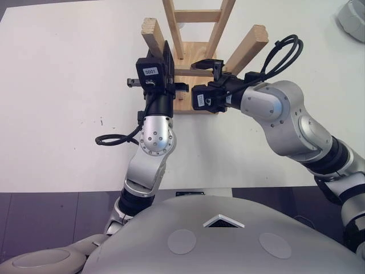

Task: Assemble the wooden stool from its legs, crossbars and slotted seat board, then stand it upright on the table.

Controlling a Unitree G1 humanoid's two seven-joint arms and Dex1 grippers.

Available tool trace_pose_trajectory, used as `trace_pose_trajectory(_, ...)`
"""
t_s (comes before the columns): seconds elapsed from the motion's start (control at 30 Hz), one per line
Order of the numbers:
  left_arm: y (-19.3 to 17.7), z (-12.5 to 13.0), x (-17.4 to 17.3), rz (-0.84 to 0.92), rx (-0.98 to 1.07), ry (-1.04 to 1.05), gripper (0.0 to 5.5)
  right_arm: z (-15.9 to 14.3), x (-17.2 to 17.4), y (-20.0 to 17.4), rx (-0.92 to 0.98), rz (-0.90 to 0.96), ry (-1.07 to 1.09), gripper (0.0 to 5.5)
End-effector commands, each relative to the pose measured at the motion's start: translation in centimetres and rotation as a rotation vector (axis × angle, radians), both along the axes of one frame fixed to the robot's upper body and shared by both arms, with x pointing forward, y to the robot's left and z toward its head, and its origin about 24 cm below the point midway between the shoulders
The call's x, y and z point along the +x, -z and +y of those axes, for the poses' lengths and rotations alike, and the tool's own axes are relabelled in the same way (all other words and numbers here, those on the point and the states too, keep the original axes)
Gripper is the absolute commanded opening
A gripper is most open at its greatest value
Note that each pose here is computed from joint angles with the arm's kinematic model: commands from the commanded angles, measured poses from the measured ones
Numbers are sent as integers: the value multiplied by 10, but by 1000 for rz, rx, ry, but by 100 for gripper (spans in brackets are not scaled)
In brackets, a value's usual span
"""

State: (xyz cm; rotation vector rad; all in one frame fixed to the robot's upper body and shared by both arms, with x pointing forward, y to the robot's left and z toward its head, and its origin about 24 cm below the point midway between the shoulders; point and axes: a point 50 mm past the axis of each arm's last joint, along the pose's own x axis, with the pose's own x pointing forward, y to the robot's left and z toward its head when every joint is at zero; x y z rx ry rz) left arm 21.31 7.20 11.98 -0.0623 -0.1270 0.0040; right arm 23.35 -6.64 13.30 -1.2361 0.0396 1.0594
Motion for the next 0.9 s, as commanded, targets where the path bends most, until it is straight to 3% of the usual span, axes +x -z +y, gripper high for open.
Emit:
trace_pose_trajectory(0.03, 12, -16, -1, 100, 26, 31, 103, -1, -7, 21, -62, 85, -23, 421)
trace_pose_trajectory(0.23, 12, -21, 0, 104, 57, 64, 103, 4, -3, 13, -21, 28, -22, 421)
trace_pose_trajectory(0.43, 17, -9, -1, 135, 22, -13, 103, -2, 26, -67, 350, -394, 126, 421)
trace_pose_trajectory(0.6, 18, -2, -2, 147, -26, -41, 103, -14, 30, -87, 410, -486, 156, 421)
trace_pose_trajectory(0.63, 17, -2, -2, 144, -33, -31, 141, -15, 31, -88, 405, -492, 158, 421)
trace_pose_trajectory(0.9, -8, 1, -6, 21, -69, 27, 283, -14, 31, -88, 443, -501, 176, 421)
